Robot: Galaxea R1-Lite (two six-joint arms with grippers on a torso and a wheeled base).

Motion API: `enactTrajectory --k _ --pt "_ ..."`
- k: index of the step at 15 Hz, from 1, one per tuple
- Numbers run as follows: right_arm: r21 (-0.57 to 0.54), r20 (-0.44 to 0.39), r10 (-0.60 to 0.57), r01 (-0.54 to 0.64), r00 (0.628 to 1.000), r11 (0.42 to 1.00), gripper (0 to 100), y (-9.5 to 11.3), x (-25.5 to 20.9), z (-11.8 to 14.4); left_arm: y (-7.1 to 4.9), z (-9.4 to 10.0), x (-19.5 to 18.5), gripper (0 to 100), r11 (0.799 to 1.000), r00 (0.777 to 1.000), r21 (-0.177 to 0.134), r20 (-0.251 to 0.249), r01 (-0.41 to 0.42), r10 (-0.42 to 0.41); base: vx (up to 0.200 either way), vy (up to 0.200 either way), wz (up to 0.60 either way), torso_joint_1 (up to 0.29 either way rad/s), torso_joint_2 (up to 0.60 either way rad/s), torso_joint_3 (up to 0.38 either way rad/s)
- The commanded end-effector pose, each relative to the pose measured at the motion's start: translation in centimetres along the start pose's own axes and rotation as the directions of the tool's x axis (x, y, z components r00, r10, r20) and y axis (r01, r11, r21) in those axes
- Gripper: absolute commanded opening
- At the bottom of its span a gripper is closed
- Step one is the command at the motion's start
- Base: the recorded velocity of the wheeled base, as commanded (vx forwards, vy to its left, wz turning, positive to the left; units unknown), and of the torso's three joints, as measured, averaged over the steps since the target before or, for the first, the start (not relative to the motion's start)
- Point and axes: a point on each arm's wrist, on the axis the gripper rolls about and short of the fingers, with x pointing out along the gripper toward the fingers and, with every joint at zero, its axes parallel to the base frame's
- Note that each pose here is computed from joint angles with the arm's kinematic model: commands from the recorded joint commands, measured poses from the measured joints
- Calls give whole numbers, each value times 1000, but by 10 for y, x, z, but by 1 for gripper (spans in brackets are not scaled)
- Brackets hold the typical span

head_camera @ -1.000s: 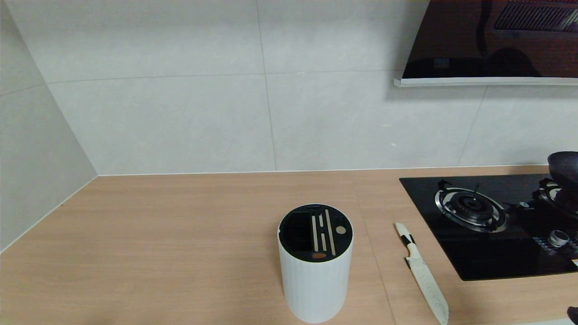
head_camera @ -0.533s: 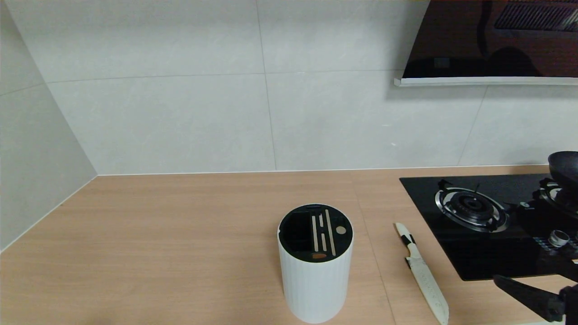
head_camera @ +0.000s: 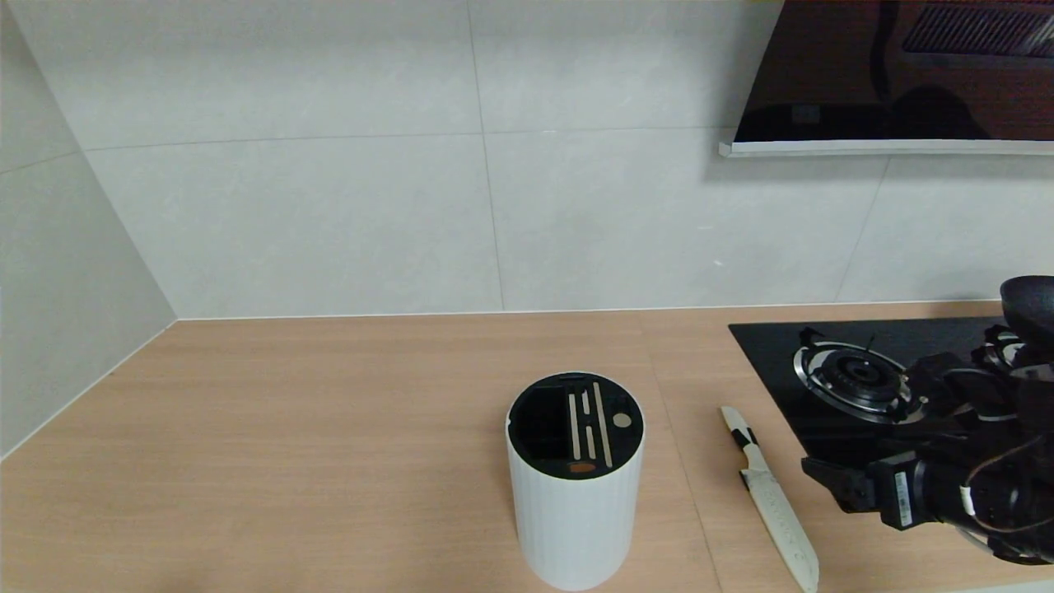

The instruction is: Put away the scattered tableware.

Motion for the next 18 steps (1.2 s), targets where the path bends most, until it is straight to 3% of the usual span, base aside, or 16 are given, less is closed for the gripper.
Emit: enactTrajectory --k 1,5,12,18 --pt "-16 -91 -9 8 996 1000 100 5 34 -8 0 0 0 100 1000 1000 0 -1 0 0 0 0 0 0 0 0" --pt "-17 -150 -13 11 989 1000 100 5 56 -20 0 0 0 100 1000 1000 0 -1 0 0 0 0 0 0 0 0" --pt "-17 -183 -49 46 982 999 100 3 100 -44 0 0 0 100 1000 1000 0 -2 1 -1 0 0 0 0 0 0" --pt "-19 -158 -81 79 984 997 100 3 134 -65 0 0 0 100 1000 1000 0 -2 1 -1 0 0 0 0 0 0"
